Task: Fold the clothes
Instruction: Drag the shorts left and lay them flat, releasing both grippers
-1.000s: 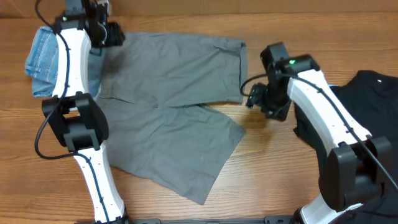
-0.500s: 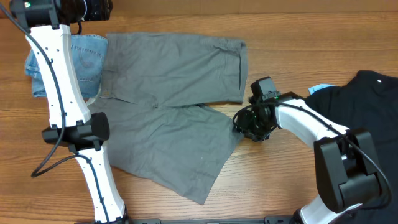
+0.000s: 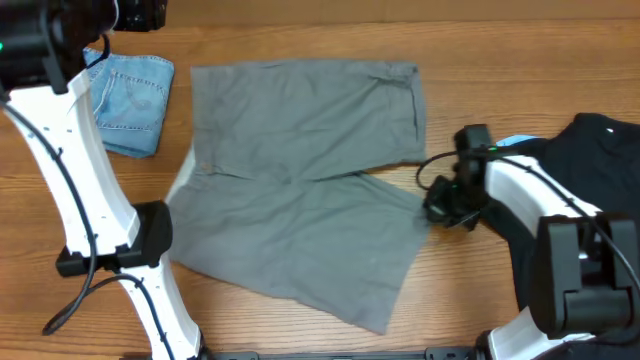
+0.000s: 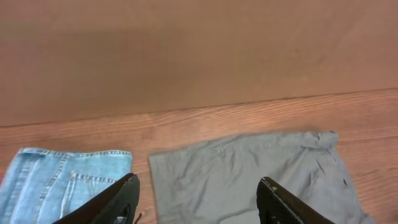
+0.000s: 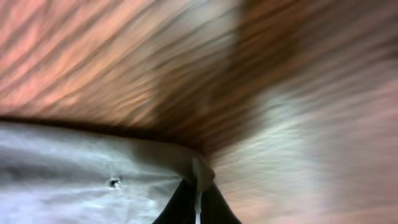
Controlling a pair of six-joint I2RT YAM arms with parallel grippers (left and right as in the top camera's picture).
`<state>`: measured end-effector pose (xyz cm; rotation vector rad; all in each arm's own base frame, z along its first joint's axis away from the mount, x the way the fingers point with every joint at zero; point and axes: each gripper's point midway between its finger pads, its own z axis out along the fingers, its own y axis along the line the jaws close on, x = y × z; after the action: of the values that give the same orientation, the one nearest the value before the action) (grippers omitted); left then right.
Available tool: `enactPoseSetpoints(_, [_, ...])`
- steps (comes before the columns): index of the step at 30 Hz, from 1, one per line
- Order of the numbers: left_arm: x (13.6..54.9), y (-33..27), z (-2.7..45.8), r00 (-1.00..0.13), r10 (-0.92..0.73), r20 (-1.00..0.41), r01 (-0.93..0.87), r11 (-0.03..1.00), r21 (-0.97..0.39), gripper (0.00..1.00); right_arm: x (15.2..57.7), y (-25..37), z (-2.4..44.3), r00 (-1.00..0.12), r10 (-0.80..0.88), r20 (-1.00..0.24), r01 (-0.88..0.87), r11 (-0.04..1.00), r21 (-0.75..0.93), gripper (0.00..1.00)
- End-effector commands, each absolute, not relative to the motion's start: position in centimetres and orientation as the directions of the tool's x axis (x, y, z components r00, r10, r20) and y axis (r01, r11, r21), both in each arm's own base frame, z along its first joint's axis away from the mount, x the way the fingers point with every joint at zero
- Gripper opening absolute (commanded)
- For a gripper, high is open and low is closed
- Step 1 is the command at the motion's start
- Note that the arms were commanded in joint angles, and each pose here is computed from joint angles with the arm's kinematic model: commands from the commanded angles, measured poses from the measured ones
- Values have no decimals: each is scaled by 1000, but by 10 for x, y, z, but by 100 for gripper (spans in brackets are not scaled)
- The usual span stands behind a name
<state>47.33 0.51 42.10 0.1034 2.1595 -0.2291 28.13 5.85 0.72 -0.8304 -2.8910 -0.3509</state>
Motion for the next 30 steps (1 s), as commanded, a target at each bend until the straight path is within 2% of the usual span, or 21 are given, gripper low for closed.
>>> enactPoseSetpoints(1, [454, 8, 438, -541, 8, -841, 150, 985, -87, 64, 298, 38, 32, -859, 503, 92, 511, 836, 201, 25])
enactPoseSetpoints(2, [449, 9, 436, -553, 7, -833, 137, 987, -83, 64, 299, 34, 38, -866, 493, 84, 499, 842, 206, 34])
enactPoseSetpoints(3, [445, 10, 436, -560, 6, -828, 129, 988, -80, 64, 300, 31, 44, -866, 494, 78, 498, 841, 209, 36])
enactPoseSetpoints(12, [394, 30, 457, -568, -29, -823, 53, 996, -72, 63, 313, 43, 131, -898, 425, -110, 356, 852, 384, 49])
enactPoseSetpoints(15, [370, 37, 466, -568, -45, -822, 24, 997, -70, 64, 304, 51, 153, -897, 420, -138, 326, 840, 435, 54])
enactPoseSetpoints(19, [350, 50, 456, -619, -78, -782, -40, 997, -68, 67, 287, 56, 169, -898, 422, -126, 323, 825, 463, 56])
enactPoseSetpoints(24, [342, 74, 395, -762, -203, -615, -191, 978, -86, 66, 262, 64, 169, -913, 406, -50, 343, 825, 449, 57])
enactPoseSetpoints(25, [341, 77, 357, -831, -240, -502, -220, 970, -101, 66, 255, 70, 166, -923, 385, -26, 335, 833, 440, 57])
enactPoseSetpoints(27, [335, 80, 315, -891, -269, -366, -250, 963, -98, 64, 250, 78, 163, -926, 379, -1, 341, 834, 435, 57])
enactPoseSetpoints(30, [317, 88, 252, -930, -331, -158, -322, 943, -81, 61, 245, 89, 158, -934, 358, 16, 329, 841, 429, 60])
